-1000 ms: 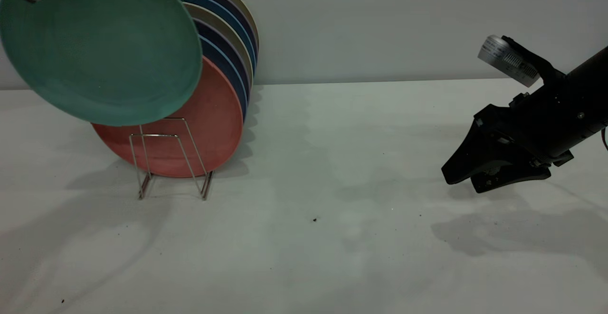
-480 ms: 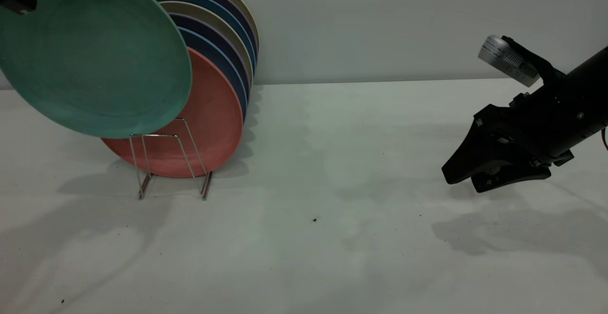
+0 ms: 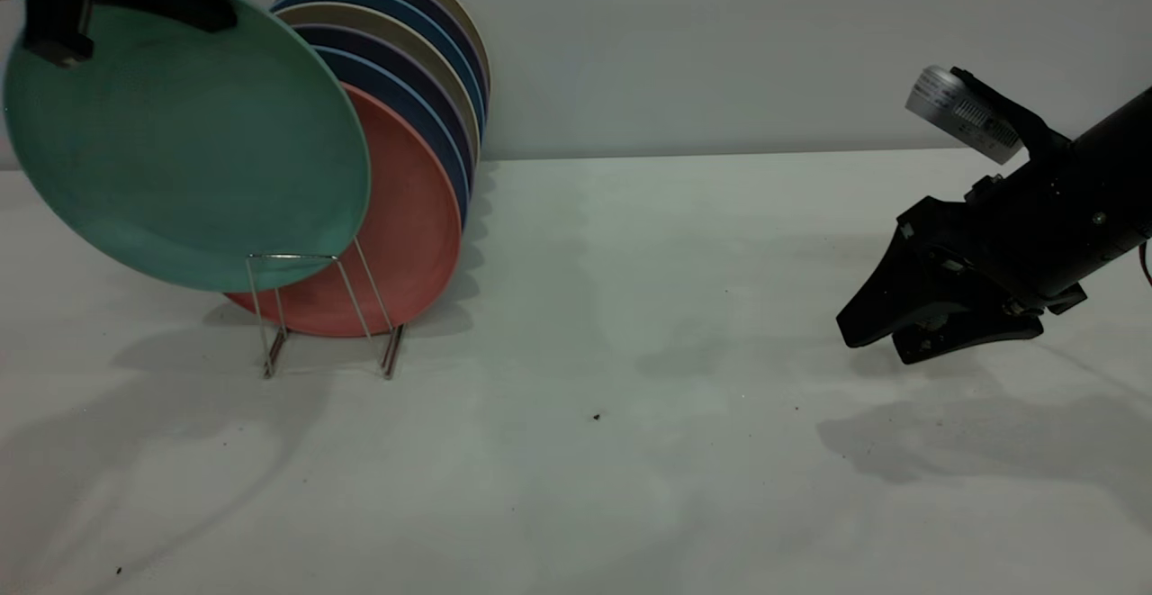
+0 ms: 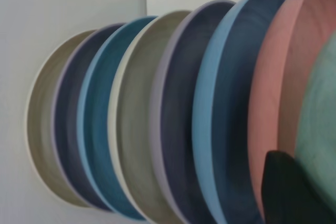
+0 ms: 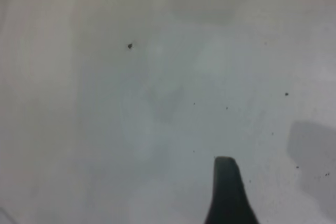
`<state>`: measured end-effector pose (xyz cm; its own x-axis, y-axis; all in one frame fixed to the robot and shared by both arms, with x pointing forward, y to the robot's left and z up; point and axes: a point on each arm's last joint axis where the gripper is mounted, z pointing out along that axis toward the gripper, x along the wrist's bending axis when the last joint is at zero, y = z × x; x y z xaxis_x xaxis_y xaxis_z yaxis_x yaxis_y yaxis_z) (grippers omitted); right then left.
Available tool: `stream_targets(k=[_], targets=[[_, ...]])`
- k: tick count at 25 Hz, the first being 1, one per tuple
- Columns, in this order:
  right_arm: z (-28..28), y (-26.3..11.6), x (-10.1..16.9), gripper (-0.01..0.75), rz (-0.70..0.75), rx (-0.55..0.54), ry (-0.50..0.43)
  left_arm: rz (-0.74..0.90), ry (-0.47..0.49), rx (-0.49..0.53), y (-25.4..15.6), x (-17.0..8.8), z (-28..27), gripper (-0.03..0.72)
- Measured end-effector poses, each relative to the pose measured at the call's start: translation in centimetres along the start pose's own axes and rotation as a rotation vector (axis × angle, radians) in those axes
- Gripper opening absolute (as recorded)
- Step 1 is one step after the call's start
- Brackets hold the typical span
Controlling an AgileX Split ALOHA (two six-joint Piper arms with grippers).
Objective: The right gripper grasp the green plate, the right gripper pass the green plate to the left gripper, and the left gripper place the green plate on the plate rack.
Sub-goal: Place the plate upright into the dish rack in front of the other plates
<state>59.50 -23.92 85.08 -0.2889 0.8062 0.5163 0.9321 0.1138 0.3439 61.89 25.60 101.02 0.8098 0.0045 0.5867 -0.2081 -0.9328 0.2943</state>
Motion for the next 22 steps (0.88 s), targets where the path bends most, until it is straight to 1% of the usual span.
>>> stream_targets(k=[10,22], targets=[[0.0,0.0,0.0,0.533,0.001,-0.002,-0.003,0.086,-0.046,0.003,1.6,-0.8,2.5,0.057],[0.0,0.0,0.0,0.533,0.001,-0.002,-0.003,0.082,-0.082,0.024,0.9,-1.6,5.0,0.058]])
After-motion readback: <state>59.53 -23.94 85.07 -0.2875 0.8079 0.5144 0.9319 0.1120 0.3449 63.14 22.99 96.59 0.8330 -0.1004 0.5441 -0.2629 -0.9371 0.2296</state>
